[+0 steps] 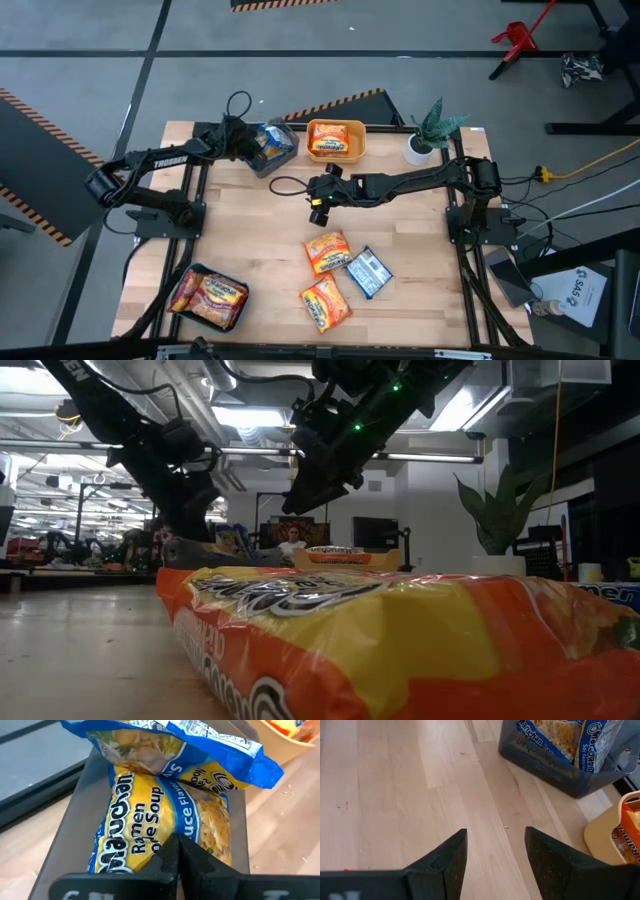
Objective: Sort Maruchan noodles
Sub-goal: Adjust the packs of blue ramen in the black transparent bin
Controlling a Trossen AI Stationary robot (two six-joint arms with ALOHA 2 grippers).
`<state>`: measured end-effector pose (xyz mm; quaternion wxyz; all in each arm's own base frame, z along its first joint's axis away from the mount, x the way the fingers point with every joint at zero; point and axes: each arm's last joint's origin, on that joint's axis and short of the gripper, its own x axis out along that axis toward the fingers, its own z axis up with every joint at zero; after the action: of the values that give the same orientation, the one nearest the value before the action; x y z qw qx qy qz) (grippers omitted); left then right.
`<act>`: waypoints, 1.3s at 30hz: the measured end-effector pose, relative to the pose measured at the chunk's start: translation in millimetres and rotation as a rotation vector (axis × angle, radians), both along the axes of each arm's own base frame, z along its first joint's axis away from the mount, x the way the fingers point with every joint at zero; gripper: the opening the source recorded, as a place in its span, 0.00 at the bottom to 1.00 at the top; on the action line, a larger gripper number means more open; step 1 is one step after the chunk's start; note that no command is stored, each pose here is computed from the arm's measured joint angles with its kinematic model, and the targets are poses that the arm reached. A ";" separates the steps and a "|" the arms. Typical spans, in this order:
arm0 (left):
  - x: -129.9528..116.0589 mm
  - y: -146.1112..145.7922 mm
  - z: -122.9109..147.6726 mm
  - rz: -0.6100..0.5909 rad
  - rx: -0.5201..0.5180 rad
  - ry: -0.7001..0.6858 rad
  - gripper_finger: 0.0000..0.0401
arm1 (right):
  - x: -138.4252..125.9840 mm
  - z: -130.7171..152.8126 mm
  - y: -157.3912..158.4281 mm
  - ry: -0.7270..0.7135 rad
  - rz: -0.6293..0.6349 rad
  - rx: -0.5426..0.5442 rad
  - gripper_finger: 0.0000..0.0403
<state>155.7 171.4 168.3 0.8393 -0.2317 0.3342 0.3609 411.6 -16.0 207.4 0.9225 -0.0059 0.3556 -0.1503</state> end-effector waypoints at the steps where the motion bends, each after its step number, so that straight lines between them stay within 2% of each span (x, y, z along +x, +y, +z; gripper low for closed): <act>1: 0.7 0.0 1.4 -0.011 -0.004 -0.006 0.00 | 0.0 0.0 0.0 -0.002 -0.005 0.005 0.46; 4: 1.0 -4.5 13.7 -0.042 -0.001 -0.051 0.00 | 0.0 0.0 0.0 -0.004 -0.010 0.012 0.46; 7: 2.8 -10.9 39.7 -0.049 0.096 -0.106 0.00 | -0.4 -0.4 0.0 0.001 -0.010 0.012 0.46; 9: -0.6 -17.7 49.3 -0.033 0.147 -0.067 0.00 | -0.4 -0.5 0.0 0.002 -0.010 0.012 0.46; 16: -9.8 -34.1 38.0 -0.064 0.069 0.081 0.00 | -0.3 -0.2 -0.2 -0.001 -0.015 0.006 0.46; 24: -0.8 -27.2 2.0 -0.066 0.006 0.169 0.00 | -0.3 -0.3 -0.2 0.001 -0.014 0.006 0.46; 28: 4.6 -24.4 -9.8 -0.107 -0.036 0.194 0.00 | -0.4 -0.3 -0.2 0.001 -0.014 0.005 0.46; 35: 4.6 -29.5 7.3 -0.129 -0.013 0.156 0.00 | -0.4 -0.4 -0.2 0.002 -0.014 0.005 0.46; 39: 7.5 -30.2 30.7 -0.107 0.078 0.064 0.00 | -0.4 -0.4 -0.2 0.002 -0.014 0.005 0.46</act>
<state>163.2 141.3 199.0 0.8547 -0.1689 0.3582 0.3356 411.2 -16.2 207.0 0.9210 -0.0012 0.3571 -0.1557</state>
